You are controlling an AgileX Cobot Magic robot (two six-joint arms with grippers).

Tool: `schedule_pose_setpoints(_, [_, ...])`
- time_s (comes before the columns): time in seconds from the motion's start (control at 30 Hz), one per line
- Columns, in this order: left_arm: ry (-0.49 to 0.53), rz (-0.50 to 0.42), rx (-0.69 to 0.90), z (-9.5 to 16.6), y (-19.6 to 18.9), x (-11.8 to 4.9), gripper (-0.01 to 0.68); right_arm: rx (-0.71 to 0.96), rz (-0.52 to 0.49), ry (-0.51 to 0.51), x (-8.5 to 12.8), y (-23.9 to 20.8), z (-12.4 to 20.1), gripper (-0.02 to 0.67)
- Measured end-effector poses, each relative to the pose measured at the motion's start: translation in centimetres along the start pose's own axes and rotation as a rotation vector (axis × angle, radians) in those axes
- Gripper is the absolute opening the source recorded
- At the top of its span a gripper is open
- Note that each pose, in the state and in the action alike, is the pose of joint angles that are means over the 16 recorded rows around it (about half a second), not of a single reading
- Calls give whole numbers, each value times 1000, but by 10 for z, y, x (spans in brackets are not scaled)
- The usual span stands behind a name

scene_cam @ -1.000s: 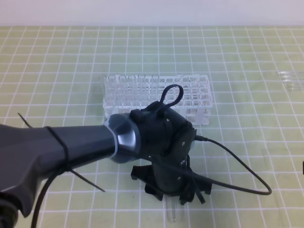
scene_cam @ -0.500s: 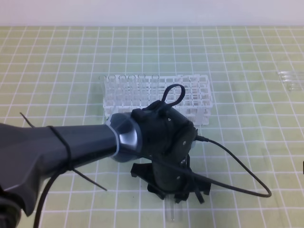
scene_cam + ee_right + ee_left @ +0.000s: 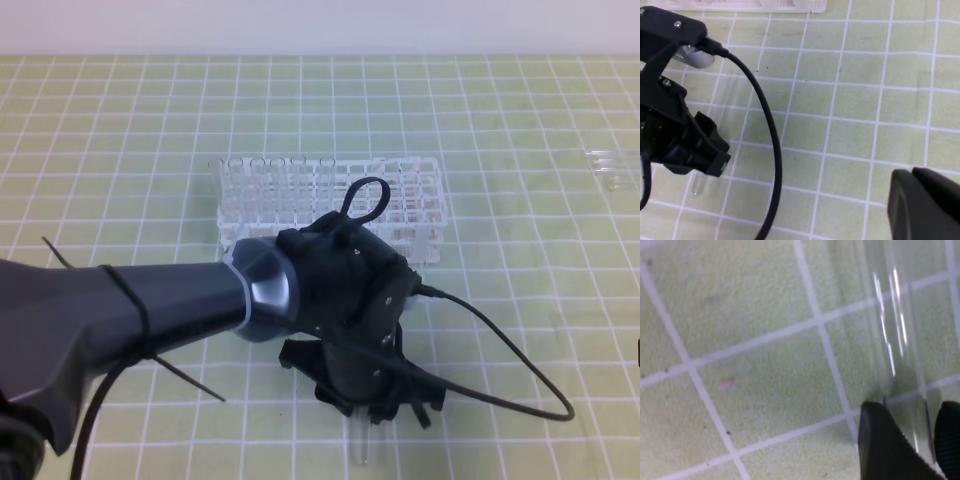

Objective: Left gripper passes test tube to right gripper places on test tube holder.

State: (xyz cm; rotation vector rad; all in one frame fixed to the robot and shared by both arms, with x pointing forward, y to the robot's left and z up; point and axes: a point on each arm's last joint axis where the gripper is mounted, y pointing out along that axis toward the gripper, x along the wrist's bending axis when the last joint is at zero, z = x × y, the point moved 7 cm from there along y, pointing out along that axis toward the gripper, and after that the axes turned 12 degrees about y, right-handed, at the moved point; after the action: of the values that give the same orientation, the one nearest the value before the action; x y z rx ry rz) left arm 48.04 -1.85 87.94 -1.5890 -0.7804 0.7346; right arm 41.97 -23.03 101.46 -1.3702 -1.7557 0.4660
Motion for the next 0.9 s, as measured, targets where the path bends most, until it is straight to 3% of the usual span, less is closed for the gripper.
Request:
schedule_pose_setpoints(0.5, [195, -26, 37, 6, -1, 5, 180, 0, 0, 0, 0, 0, 0, -16])
schedule_pose_setpoints(0.9, [235, -26, 35, 5, 1, 5, 97, 0, 1, -1, 0, 0, 0, -16])
